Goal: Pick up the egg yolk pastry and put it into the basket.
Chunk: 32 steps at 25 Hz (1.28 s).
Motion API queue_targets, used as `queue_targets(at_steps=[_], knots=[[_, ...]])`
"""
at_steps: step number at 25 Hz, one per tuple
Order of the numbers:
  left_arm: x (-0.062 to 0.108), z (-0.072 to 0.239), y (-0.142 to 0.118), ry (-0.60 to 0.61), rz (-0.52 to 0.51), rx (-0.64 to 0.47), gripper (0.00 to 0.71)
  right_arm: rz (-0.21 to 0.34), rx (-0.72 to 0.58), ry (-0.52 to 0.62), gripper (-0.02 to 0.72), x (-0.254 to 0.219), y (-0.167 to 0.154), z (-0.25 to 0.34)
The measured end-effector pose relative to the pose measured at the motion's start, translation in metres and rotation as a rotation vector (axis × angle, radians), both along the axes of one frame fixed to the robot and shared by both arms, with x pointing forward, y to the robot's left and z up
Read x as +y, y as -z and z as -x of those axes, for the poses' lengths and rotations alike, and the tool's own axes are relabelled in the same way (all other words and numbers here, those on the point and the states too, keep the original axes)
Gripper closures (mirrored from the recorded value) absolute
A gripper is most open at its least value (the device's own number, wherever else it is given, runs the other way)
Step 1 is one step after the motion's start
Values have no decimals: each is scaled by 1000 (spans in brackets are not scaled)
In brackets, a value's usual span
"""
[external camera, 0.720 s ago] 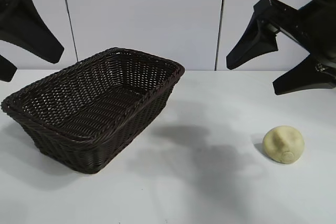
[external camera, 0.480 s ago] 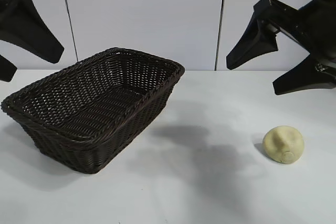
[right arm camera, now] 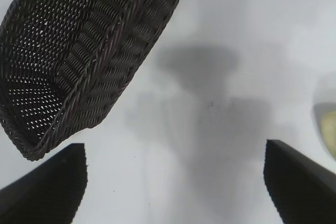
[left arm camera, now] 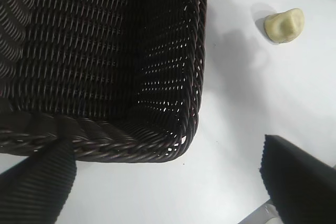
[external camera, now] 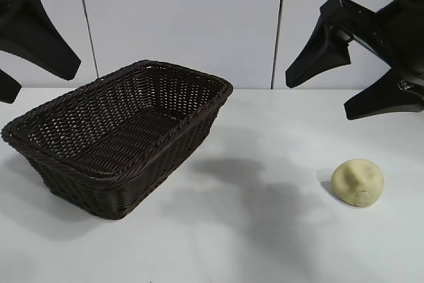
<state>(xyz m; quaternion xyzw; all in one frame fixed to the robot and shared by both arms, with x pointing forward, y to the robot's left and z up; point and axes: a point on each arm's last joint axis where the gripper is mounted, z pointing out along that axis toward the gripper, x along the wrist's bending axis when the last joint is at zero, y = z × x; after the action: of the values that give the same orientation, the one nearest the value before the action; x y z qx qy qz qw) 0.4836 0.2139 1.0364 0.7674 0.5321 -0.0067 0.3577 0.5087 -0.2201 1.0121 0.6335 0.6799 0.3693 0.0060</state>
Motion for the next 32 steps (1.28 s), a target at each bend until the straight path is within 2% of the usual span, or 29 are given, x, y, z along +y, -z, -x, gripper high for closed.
queue_targets(at_steps=[11,14,19,24,29,32], knots=[[1,-2,-1,-36,6,-6,22,0,0,0,50,0,0,0],[2,-4,0,-124,37,38,22,0,1,-1,50,0,0,0],[10,-6,3,-374,62,163,22,0,1,-1,50,0,0,0],[21,-6,9,-581,13,252,22,0,1,-1,50,0,0,0],[24,-5,10,-664,22,297,22,-1,3,-3,50,0,0,0],[21,-1,11,-652,21,334,22,-2,3,-2,50,0,0,0]])
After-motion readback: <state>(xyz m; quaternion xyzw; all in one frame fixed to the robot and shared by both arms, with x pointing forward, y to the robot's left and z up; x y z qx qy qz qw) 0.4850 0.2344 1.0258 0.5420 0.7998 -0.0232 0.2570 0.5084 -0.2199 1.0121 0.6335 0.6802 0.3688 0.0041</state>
